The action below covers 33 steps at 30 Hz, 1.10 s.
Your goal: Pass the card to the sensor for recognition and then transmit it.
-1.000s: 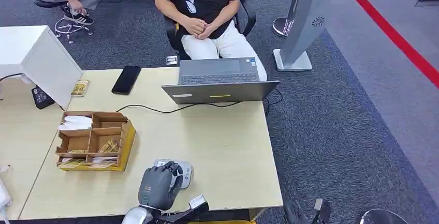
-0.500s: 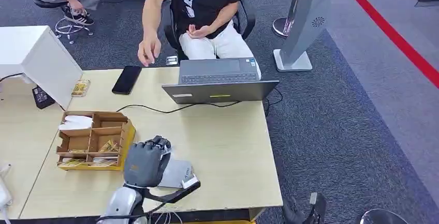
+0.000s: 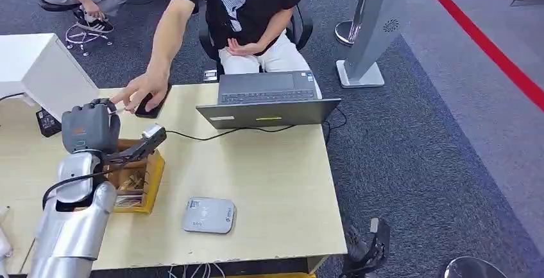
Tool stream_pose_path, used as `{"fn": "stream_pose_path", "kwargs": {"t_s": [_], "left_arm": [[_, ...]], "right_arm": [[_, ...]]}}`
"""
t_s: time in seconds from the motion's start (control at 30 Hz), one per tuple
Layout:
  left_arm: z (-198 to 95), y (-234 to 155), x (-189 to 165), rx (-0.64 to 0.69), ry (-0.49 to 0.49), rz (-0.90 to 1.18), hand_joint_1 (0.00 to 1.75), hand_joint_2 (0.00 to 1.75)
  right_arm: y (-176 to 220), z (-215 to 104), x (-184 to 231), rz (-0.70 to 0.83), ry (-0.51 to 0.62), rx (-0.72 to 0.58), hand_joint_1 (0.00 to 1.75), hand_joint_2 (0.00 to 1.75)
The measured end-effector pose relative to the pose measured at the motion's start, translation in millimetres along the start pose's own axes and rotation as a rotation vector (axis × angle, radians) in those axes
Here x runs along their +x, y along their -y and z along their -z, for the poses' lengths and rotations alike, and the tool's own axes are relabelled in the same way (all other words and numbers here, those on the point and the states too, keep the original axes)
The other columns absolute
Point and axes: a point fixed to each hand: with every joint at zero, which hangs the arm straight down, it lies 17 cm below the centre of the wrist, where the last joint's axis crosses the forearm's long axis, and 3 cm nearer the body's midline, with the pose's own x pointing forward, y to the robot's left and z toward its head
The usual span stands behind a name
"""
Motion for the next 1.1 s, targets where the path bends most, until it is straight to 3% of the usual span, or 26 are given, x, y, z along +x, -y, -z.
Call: {"fn": "stream_pose_path", "kwargs": {"t_s": [0.47, 0.5, 0.87, 1.1], "left_arm": [[-2, 12, -35, -0.029, -0.057, 0.016, 1.75, 1.75], [-2, 12, -35, -0.028, -0.057, 0.016, 0.02, 1.75], [-10, 11, -44, -0.012, -0.061, -0.005, 0.00, 1.75], [-33, -15, -37, 0.085, -0.017, -0.070, 0.00, 1.75]], "right_arm": [[-3, 0, 0, -0.011, -0.001, 0.011, 0.00, 1.75], [-3, 0, 0, -0.012, -0.001, 0.012, 0.00, 1.75], [-3, 0, 0, -0.011, 0.002, 0.012, 0.00, 1.75], [2, -2, 0, 0.011, 0.014, -0.003, 0.00, 1.75]]}}
